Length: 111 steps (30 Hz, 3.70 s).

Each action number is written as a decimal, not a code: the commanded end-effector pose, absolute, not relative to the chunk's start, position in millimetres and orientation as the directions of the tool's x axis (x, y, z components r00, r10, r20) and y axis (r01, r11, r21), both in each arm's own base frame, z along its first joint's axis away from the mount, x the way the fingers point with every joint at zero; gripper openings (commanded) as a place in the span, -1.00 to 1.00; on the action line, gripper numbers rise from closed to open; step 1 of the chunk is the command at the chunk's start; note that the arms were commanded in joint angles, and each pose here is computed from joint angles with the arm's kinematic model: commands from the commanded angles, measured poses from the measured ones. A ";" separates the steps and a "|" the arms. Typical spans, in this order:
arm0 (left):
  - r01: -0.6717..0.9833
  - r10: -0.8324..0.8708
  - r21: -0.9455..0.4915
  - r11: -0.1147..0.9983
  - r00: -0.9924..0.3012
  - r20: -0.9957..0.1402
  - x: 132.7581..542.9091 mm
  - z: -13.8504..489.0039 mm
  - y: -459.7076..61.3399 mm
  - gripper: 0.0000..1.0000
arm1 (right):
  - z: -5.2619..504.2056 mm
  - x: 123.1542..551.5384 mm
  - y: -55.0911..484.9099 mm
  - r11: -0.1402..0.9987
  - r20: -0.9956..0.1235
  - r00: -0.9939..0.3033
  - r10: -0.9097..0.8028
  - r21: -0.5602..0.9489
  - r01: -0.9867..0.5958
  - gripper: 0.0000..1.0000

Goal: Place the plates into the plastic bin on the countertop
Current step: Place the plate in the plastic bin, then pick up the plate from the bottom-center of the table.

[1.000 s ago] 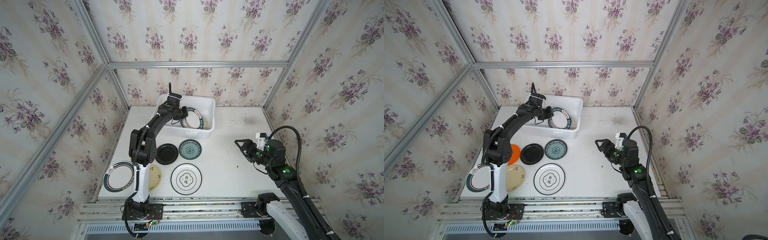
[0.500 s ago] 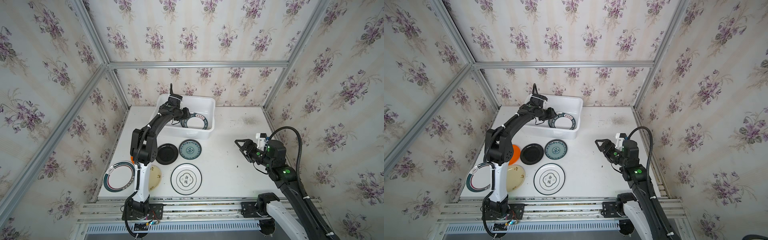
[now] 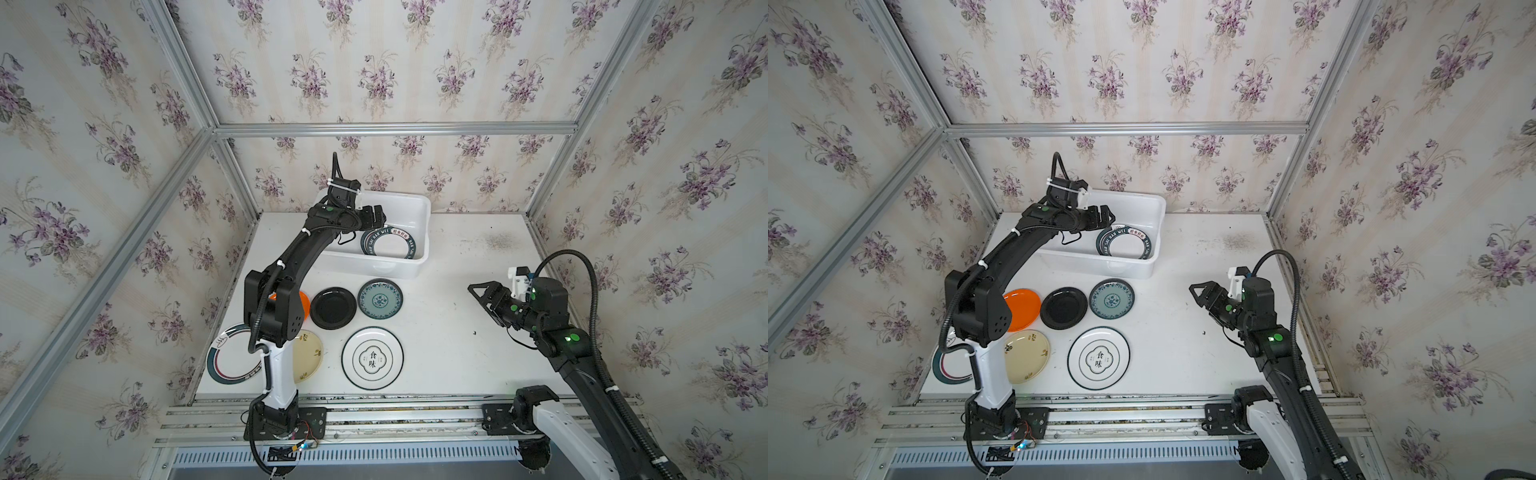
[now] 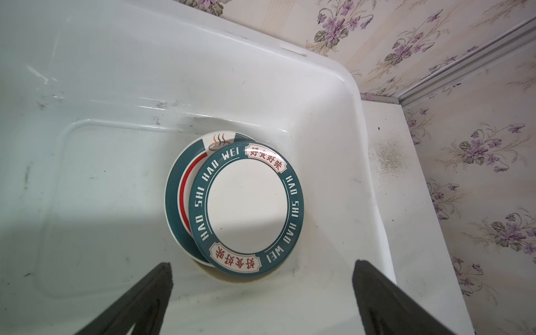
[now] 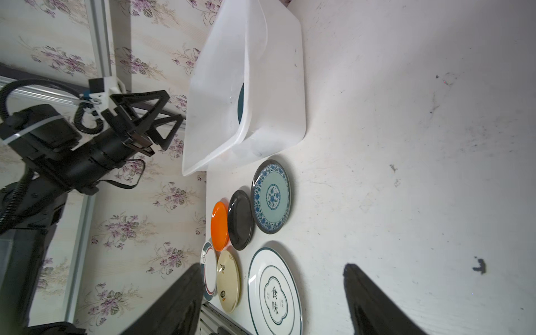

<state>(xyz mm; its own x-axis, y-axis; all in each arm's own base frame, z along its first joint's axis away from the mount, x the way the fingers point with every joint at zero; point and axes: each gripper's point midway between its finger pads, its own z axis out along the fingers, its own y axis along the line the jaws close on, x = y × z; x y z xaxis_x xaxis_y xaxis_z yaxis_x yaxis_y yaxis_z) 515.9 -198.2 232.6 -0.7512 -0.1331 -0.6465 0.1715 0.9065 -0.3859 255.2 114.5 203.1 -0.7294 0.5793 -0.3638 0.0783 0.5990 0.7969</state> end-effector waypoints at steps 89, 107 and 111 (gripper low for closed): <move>0.128 -0.308 -0.452 0.883 -0.568 -0.763 281.9 236.2 -105.0 0.99 | 34.5 190.5 275.5 0.802 -0.324 -0.920 0.221 0.597 -0.018 -1.00; 0.195 -0.287 -0.497 0.846 -0.618 -0.732 291.9 235.1 -128.0 0.99 | 107.0 203.0 193.8 0.758 -0.476 -0.768 0.429 0.652 0.019 -1.00; 0.211 -0.287 -0.514 0.831 -0.628 -0.723 294.4 237.0 -137.5 0.99 | 115.6 206.0 169.0 0.750 -0.480 -0.734 0.481 0.658 0.062 -1.00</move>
